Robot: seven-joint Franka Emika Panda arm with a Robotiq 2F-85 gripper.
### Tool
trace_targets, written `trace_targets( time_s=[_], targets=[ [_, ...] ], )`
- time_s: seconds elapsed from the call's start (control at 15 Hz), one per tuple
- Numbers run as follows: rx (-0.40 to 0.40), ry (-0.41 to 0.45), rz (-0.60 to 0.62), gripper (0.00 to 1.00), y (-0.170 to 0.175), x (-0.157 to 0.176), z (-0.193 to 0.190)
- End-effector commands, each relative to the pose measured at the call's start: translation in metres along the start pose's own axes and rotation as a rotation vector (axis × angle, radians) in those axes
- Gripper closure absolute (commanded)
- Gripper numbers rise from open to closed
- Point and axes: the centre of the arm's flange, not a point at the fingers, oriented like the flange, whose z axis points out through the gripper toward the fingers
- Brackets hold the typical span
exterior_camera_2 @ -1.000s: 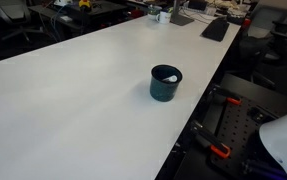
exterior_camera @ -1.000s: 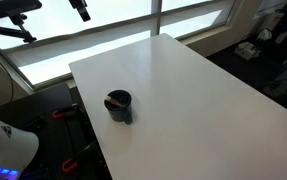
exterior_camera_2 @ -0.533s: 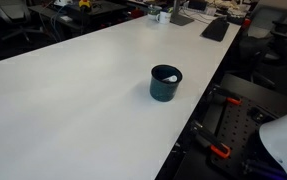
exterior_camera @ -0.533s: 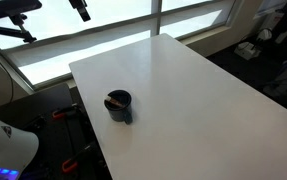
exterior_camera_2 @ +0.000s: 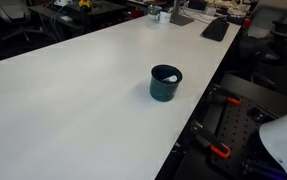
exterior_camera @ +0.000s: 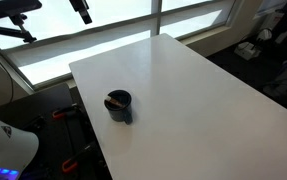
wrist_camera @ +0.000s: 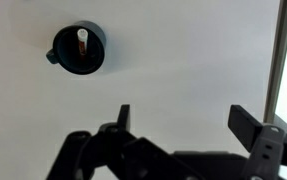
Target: Remove the marker from the cup
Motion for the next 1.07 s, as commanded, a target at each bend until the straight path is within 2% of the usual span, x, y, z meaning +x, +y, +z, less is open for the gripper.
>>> trace_targets(
  time_s=[0.0, 0.2, 0.53, 0.8, 1.0],
  targets=[
    [-0.022, -0.019, 0.089, 0.00, 0.012, 0.030, 0.022],
    [-0.055, -0.068, 0.174, 0.00, 0.032, 0.052, 0.040],
    [-0.087, -0.216, 0.286, 0.00, 0.071, 0.076, 0.087],
    [-0.101, -0.366, 0.333, 0.00, 0.094, 0.062, 0.144],
    [-0.117, -0.442, 0.355, 0.00, 0.105, 0.051, 0.173]
  ],
)
